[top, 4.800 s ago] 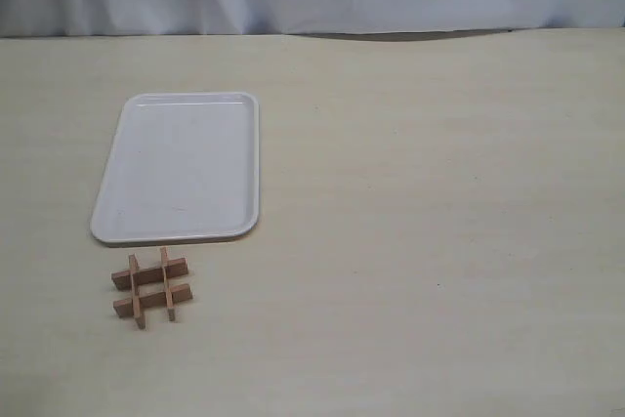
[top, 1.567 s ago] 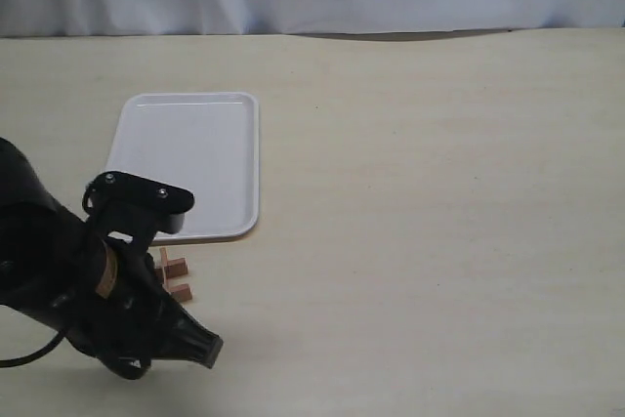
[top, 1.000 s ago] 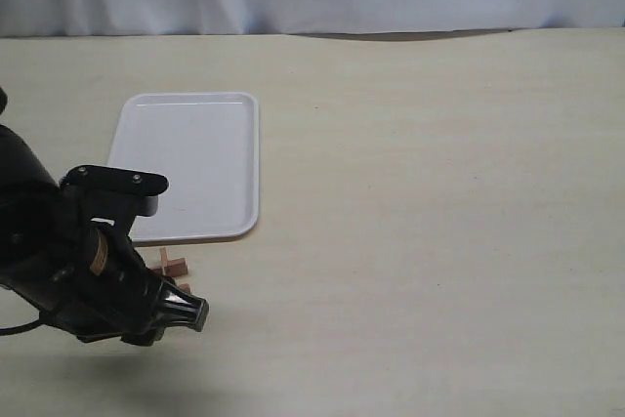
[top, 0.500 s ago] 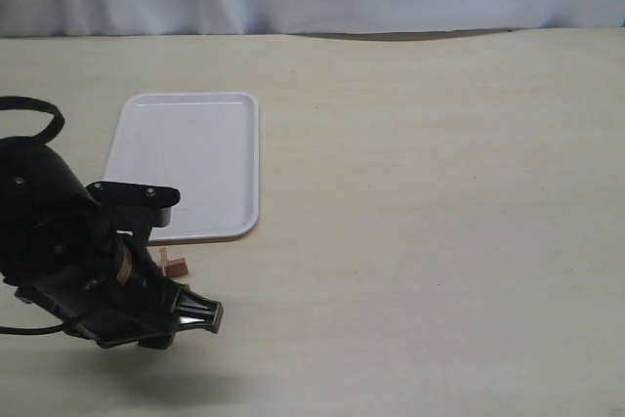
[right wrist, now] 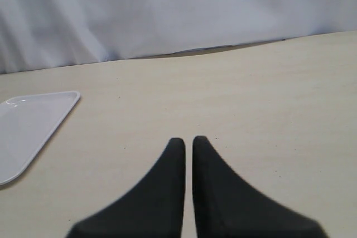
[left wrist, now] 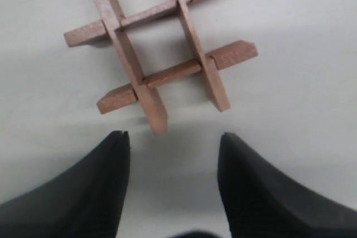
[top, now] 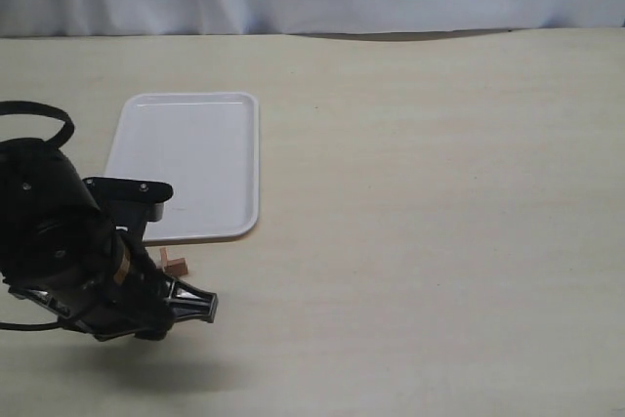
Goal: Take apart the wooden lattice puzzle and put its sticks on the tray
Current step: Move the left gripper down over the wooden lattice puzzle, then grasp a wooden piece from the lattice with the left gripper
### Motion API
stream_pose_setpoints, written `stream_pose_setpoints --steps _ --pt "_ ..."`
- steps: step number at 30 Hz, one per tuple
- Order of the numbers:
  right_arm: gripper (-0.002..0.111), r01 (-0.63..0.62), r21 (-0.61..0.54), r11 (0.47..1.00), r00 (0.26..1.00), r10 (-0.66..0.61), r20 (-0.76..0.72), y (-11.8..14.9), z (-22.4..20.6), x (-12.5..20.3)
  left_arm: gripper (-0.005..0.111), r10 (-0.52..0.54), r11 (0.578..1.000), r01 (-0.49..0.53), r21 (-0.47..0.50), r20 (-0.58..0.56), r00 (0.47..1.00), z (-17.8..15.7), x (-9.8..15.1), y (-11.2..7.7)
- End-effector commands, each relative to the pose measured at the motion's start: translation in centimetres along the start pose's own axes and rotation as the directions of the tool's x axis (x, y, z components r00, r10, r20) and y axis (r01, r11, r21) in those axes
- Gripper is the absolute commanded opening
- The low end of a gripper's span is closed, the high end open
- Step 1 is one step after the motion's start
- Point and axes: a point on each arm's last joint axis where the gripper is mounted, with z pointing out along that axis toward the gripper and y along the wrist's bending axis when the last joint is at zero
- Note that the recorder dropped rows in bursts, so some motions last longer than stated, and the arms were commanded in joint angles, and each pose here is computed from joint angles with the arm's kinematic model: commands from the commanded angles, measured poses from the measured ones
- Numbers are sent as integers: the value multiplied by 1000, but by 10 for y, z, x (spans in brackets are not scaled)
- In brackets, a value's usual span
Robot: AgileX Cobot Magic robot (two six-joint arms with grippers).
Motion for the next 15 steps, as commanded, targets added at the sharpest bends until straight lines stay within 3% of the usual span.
stream_pose_setpoints --steps 1,15 --pt "4 1 -1 1000 1000 -1 -4 0 0 1 44 -21 999 20 26 28 999 0 -3 -2" --pt "4 1 -1 1000 1000 -1 -4 0 0 1 40 -56 998 56 -6 -17 998 2 2 1"
